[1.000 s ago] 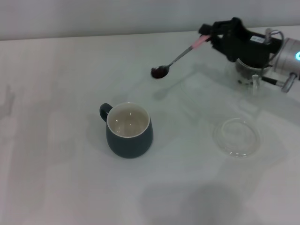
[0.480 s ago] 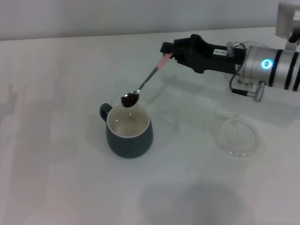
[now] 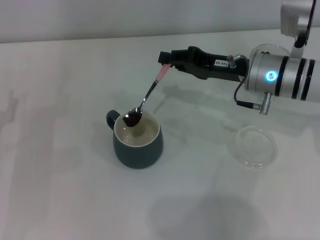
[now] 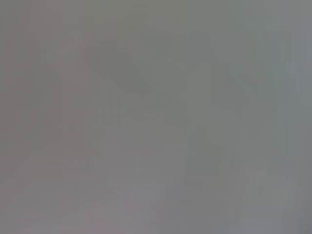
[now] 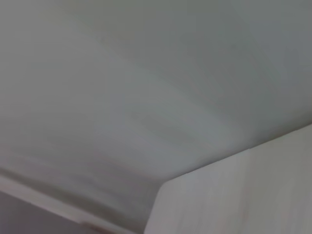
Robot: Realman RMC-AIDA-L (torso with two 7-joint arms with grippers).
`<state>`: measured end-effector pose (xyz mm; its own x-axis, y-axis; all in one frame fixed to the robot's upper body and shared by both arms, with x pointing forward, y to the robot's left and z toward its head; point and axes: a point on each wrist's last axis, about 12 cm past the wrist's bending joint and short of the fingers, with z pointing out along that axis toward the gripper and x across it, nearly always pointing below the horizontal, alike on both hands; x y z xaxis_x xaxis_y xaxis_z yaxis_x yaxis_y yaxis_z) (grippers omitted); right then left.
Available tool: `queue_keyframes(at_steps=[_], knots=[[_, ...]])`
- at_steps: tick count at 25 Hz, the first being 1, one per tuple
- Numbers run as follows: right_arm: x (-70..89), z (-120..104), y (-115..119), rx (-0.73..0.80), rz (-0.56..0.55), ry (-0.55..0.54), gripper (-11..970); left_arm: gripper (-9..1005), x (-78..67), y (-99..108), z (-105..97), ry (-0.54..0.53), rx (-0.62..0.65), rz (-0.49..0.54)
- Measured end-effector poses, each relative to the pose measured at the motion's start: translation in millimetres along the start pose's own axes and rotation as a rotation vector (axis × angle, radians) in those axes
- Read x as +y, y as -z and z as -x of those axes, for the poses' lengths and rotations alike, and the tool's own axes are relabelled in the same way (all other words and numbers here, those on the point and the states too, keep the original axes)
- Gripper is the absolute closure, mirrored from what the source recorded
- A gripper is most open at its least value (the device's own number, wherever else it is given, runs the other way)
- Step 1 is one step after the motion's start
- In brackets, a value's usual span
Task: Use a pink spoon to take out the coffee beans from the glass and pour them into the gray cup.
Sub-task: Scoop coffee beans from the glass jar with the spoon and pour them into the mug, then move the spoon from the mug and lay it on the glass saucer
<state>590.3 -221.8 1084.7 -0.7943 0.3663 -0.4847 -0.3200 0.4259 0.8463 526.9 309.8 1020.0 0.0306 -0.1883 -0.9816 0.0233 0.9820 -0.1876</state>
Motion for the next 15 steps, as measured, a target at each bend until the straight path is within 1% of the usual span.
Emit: queue_keyframes(at_steps=[2, 6, 9, 13, 15], knots=[[0.2, 0, -1, 0.003, 0.000, 0.051, 779, 175, -0.3, 0, 0, 0.000, 0.000, -0.001], [4.7, 0, -3, 0.023, 0.012, 0.203, 778, 175, 0.1, 0, 0, 0.000, -0.001, 0.001], [6.1, -1, -4, 0.034, 0.015, 0.286, 777, 176, 0.3, 0, 0, 0.000, -0.001, 0.002], [10.2, 0, -4, 0.040, 0.034, 0.362, 777, 176, 0.2, -1, 0, 0.000, -0.001, 0.002], [12.1, 0, -4, 0.043, 0.045, 0.379, 777, 176, 0.1, -1, 0, 0.000, -0.002, 0.002]])
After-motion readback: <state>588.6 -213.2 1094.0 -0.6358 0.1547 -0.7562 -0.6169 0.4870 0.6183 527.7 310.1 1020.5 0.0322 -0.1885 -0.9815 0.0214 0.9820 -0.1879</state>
